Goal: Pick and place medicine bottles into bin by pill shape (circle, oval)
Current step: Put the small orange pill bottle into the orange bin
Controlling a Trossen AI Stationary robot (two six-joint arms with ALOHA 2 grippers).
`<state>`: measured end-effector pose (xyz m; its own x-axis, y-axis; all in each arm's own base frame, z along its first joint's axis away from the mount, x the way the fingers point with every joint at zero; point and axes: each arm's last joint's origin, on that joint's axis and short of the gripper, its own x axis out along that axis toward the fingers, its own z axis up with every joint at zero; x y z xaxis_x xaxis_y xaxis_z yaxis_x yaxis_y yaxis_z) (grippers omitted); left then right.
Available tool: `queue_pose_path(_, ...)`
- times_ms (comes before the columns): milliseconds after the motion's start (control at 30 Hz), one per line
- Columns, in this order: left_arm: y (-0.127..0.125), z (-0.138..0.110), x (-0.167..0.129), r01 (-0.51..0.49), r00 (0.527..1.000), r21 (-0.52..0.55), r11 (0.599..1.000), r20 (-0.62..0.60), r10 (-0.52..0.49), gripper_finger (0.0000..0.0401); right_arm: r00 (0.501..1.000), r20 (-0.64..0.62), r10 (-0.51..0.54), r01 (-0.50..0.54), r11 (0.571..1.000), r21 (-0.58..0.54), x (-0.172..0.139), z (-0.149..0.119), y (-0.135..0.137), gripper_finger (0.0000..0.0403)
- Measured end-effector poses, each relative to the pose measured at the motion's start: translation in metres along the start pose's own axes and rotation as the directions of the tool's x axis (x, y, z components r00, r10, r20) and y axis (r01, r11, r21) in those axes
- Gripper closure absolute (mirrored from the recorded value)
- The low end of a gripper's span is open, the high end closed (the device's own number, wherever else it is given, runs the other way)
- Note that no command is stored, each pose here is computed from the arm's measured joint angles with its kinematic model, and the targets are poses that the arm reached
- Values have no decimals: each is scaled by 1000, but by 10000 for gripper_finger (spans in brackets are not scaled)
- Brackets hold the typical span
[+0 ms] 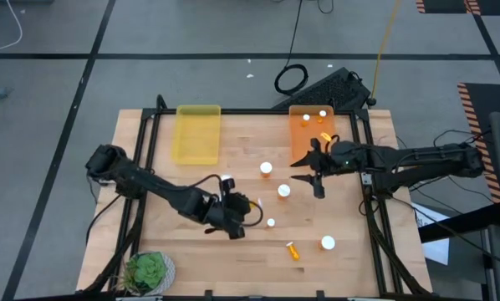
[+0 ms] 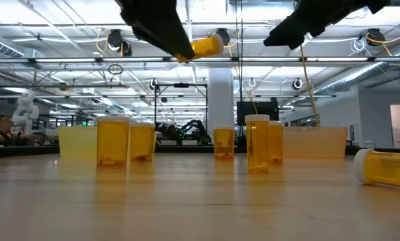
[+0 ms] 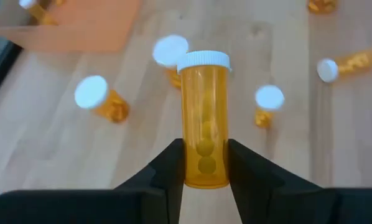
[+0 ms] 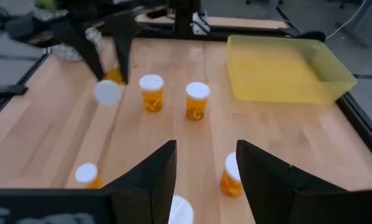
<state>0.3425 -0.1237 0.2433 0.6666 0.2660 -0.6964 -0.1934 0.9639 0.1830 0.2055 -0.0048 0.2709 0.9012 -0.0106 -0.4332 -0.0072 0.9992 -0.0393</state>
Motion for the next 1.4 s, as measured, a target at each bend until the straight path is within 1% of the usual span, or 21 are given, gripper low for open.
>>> queue_pose_path(167,8,10,6,-3,998,-4,1000,61,4,281,999,46,-15,18,998,-53,19,4,14,209)
queue_pose_path(300,13,18,8,0,993,-20,1000,118,3,280,998,63,21,-15,996,-88,33,4,26,177)
queue_pose_path(367,14,21,9,-1,991,-17,1000,134,3,280,998,52,35,-30,995,-98,38,5,30,164)
queue_pose_path(500,19,22,11,-9,991,-30,1000,133,13,280,997,35,68,-63,989,-134,45,10,39,151)
queue_pose_path(567,21,23,12,-11,991,-46,999,135,17,280,994,21,103,-98,981,-167,48,9,44,150)
queue_pose_path(633,21,24,12,-10,990,-52,999,143,17,279,993,12,115,-111,977,-182,52,10,47,151)
queue_pose_path(933,19,26,14,2,986,-56,998,166,7,279,993,-10,115,-115,975,-192,67,11,51,167)
queue_pose_path(1100,19,26,14,2,986,-55,998,166,7,279,993,7,117,-113,970,-217,75,10,52,175)
queue_pose_path(1233,19,26,14,2,986,-54,999,165,7,279,993,15,118,-111,968,-226,74,11,52,188)
queue_pose_path(1400,19,26,14,2,986,-54,999,165,7,279,993,17,117,-110,967,-229,74,12,52,214)
